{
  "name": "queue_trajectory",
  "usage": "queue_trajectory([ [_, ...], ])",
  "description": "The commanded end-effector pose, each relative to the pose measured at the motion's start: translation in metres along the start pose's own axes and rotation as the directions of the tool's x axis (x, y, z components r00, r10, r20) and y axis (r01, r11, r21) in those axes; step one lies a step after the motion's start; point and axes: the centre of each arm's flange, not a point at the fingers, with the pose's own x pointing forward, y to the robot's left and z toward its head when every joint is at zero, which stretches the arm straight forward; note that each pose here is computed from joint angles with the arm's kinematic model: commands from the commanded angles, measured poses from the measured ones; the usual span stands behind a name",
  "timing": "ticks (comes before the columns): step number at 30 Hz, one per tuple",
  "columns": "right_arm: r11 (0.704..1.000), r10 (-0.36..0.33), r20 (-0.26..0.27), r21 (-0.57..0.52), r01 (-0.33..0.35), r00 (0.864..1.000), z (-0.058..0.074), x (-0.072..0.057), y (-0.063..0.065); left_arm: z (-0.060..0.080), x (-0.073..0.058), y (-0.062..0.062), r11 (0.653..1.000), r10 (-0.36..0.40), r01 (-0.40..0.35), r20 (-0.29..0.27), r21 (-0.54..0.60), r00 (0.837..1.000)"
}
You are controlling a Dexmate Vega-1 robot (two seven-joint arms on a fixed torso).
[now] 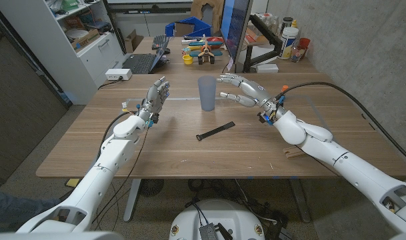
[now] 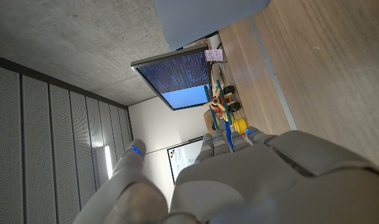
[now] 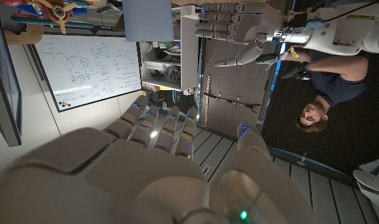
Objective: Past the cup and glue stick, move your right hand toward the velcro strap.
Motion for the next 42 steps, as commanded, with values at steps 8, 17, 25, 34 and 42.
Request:
queue_trajectory([
  [8, 0.995, 0.067, 0.031, -0.083, -0.064, 0.997, 0.006, 0.001, 0.005, 0.004, 0.002, -0.005, 1.000, -0.002, 0.002, 0.007, -0.001, 1.000],
  [17, 0.989, 0.093, 0.037, -0.123, -0.088, 0.995, 0.009, 0.001, 0.011, 0.004, 0.003, -0.006, 1.000, -0.003, 0.003, 0.005, 0.000, 1.000],
  [25, 0.987, 0.117, 0.047, -0.114, -0.111, 0.992, 0.010, 0.002, 0.016, 0.003, 0.003, -0.007, 1.000, 0.001, -0.001, 0.006, -0.001, 1.000],
  [34, 0.984, 0.141, 0.059, -0.117, -0.133, 0.988, 0.010, 0.004, 0.020, 0.003, 0.001, -0.006, 1.000, 0.007, -0.007, 0.006, -0.001, 1.000],
  [42, 0.978, 0.174, 0.063, -0.128, -0.165, 0.983, 0.009, 0.007, 0.027, 0.003, 0.002, -0.004, 1.000, 0.010, -0.010, 0.007, -0.003, 1.000],
])
